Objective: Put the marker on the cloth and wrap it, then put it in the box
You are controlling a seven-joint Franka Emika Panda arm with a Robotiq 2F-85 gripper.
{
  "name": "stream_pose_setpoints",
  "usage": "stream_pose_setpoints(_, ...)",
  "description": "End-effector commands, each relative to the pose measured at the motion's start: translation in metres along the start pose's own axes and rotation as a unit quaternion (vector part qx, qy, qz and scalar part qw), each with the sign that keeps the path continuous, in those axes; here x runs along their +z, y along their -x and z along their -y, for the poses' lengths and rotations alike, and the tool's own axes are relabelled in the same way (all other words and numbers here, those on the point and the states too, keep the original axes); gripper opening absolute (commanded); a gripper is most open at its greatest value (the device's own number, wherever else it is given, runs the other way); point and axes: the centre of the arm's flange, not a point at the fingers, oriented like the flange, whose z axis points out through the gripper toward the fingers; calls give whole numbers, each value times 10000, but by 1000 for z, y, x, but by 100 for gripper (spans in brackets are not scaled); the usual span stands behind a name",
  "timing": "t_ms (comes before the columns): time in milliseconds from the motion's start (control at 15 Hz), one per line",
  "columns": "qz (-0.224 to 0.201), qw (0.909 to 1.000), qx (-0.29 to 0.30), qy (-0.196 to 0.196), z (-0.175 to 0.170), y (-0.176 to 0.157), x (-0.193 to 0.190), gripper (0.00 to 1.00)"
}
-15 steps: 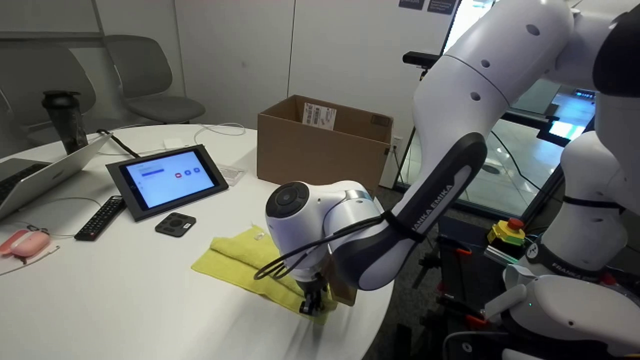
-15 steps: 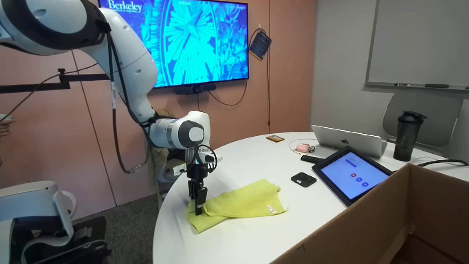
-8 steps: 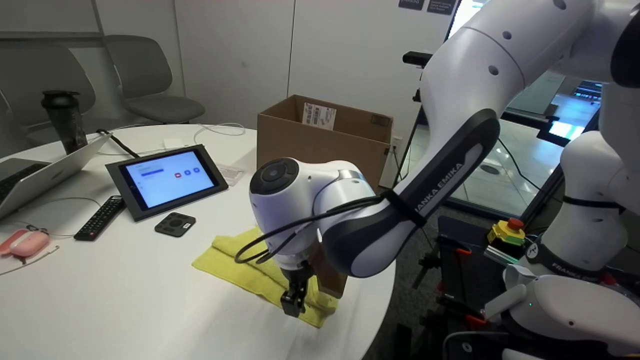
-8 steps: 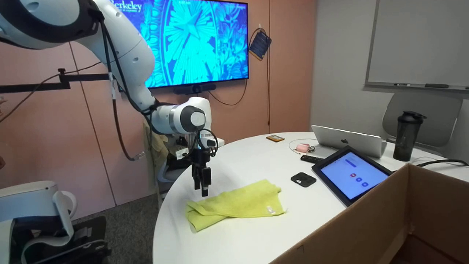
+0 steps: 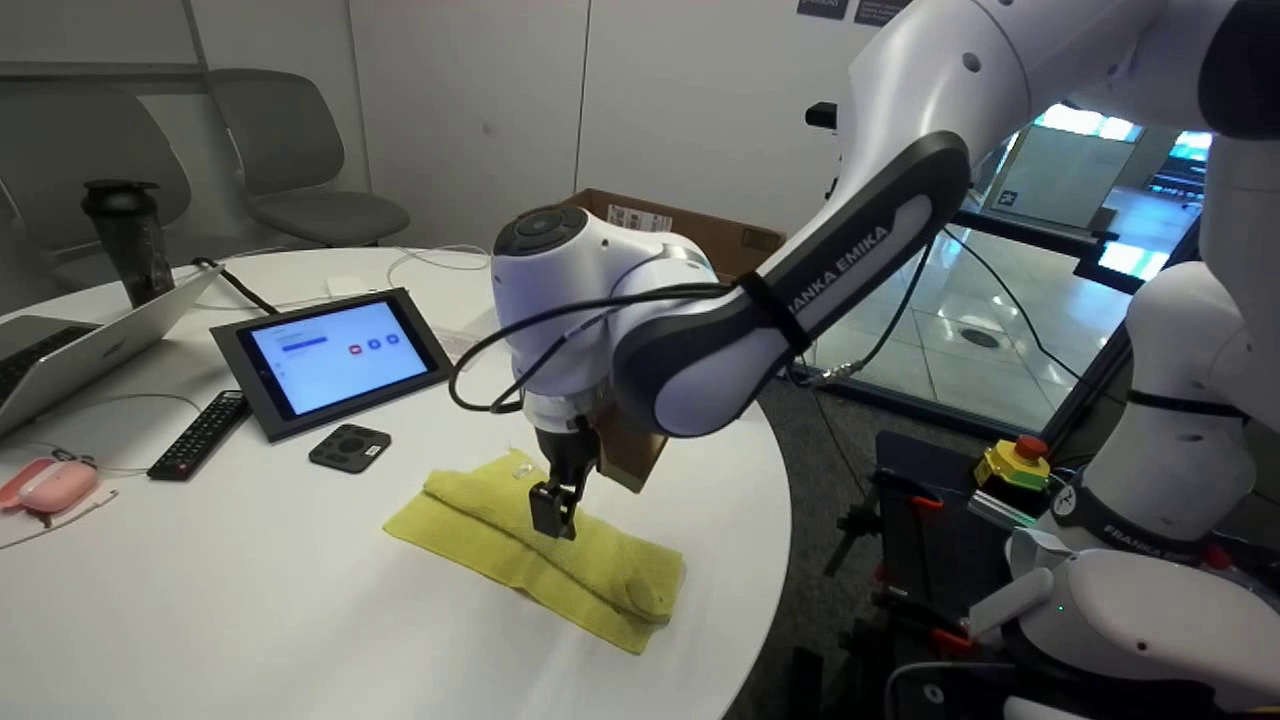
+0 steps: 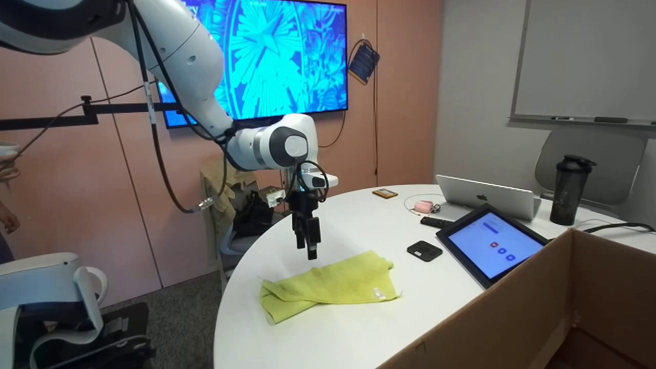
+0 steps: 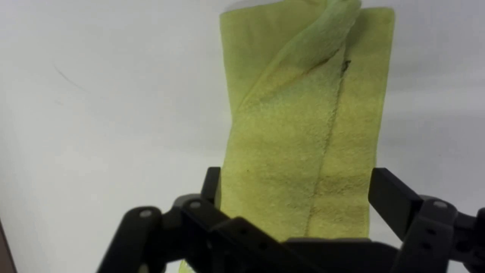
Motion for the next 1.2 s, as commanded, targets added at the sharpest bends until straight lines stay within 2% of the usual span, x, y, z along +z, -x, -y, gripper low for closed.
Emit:
stream_pose_setpoints(0, 50, 9994, 229, -246, -22, -49, -3, 100)
stream_pose_setpoints(467, 317, 9923, 713, -965, -56, -114, 23, 100)
stream_pose_setpoints(1133, 609, 9897, 760, -1046, -99, -156, 86, 100)
